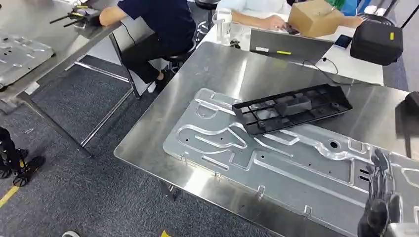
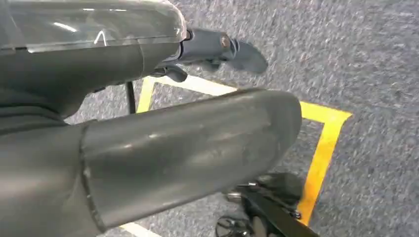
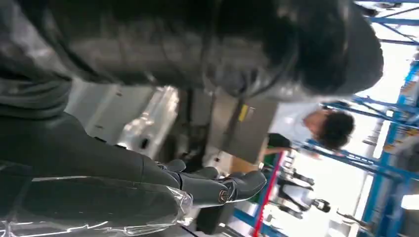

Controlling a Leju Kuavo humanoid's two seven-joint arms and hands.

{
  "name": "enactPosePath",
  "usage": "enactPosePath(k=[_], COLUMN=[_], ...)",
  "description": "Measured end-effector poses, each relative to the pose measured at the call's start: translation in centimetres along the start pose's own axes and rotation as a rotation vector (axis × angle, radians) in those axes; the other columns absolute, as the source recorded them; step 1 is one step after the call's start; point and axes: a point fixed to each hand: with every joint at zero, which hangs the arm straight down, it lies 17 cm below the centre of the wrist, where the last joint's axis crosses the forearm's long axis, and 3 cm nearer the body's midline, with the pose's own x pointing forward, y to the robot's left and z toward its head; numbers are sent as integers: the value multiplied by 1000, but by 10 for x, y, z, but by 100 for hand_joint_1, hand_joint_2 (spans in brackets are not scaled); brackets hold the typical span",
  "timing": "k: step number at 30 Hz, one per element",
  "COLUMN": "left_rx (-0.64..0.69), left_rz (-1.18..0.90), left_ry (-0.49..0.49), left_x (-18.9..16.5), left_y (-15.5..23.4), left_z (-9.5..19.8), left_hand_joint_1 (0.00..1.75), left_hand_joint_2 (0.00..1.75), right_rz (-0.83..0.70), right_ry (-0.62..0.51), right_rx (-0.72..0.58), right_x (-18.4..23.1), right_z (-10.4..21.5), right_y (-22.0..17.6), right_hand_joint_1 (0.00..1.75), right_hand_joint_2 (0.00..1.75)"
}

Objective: Take the parts from the cabinet and place them on the table.

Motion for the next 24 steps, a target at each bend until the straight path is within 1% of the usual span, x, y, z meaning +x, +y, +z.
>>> enactPosePath(k=[4,12,21,24], left_rx=[6,9,10,13], left_rz=[-4,-3,-4,-5], left_ry=[0,-3,-4,-4], left_x=[0,4,5,5], left_y=[2,1,0,0], left_z=[0,-1,-1,-1], left_hand_joint_1=[0,0,0,0], left_hand_joint_2=[0,0,0,0], right_rz=[-6,-9,-11,14], right_ry=[48,100,118,146], right_rx=[-18,-45,-44,-59], right_x=[-7,-12,-14,-18], right_z=[16,37,42,50], right_y=[-1,-5,-3,-6], right_hand_joint_1=[0,0,0,0], right_hand_joint_2=[0,0,0,0])
